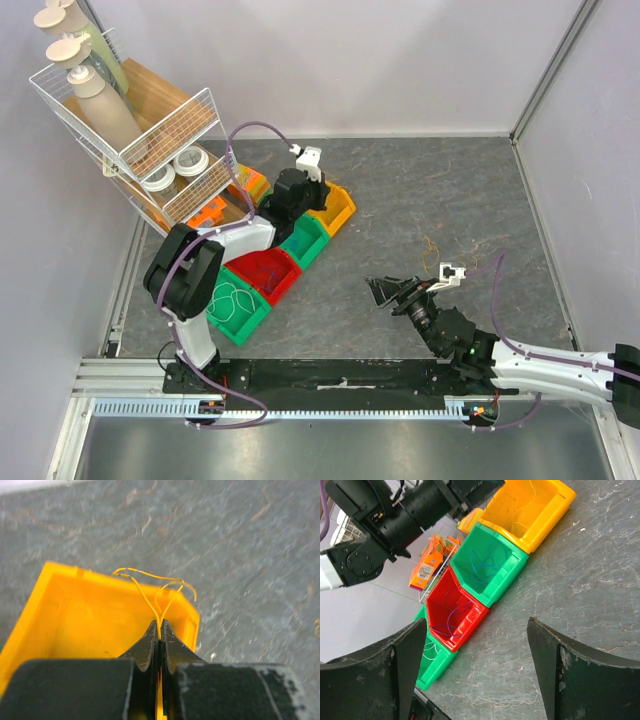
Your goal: Untangle the cables
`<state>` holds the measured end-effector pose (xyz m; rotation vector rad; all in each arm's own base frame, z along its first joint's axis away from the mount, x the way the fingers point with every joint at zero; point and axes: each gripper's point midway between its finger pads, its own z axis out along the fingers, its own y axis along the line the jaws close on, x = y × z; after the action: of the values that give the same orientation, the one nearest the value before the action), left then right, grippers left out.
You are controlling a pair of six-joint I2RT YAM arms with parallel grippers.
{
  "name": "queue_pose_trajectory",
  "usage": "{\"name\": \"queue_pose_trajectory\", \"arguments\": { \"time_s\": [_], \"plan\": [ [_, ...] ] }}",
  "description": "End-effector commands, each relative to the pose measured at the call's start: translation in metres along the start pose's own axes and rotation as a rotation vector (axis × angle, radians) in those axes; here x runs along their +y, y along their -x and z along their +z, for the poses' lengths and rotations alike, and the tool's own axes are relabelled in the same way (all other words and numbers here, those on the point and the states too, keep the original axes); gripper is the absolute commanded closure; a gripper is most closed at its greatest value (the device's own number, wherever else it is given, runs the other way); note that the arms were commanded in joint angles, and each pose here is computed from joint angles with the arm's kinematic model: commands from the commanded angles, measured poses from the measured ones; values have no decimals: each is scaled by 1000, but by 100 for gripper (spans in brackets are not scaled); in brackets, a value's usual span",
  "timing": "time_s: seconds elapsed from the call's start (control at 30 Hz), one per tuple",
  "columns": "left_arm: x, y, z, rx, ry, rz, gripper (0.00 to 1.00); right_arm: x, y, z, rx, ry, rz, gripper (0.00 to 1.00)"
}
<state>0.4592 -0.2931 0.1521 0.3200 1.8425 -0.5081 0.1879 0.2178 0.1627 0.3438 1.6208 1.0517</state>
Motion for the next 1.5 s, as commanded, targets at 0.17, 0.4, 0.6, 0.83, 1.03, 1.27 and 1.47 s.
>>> {"name": "queue_pose_trajectory", "arguments": {
  "time_s": [0.17, 0.4, 0.6, 0.83, 1.03, 1.27, 1.47],
  "plan": [
    [25, 11, -35, -64, 127, 10, 98, -87, -38, -24, 70, -136, -109, 11],
    [53, -6, -25, 49, 310, -34, 98, -87, -39, -24, 74, -136, -111, 11],
    [52, -13, -3, 127, 315, -26, 98, -88, -38, -24, 72, -138, -114, 10],
    [63, -20, -6, 183, 403, -53, 79, -88, -39, -24, 73, -140, -112, 9],
    [52, -8, -27, 158, 364, -126, 45, -88, -40, -24, 79, -143, -112, 9],
    [14, 13, -79, 143, 202, -268, 32, -90, -43, -21, 96, -175, -148, 9],
    [-59, 24, -152, 173, -139, -377, 34, -89, -55, -11, 145, -229, -208, 9]
  ]
}}
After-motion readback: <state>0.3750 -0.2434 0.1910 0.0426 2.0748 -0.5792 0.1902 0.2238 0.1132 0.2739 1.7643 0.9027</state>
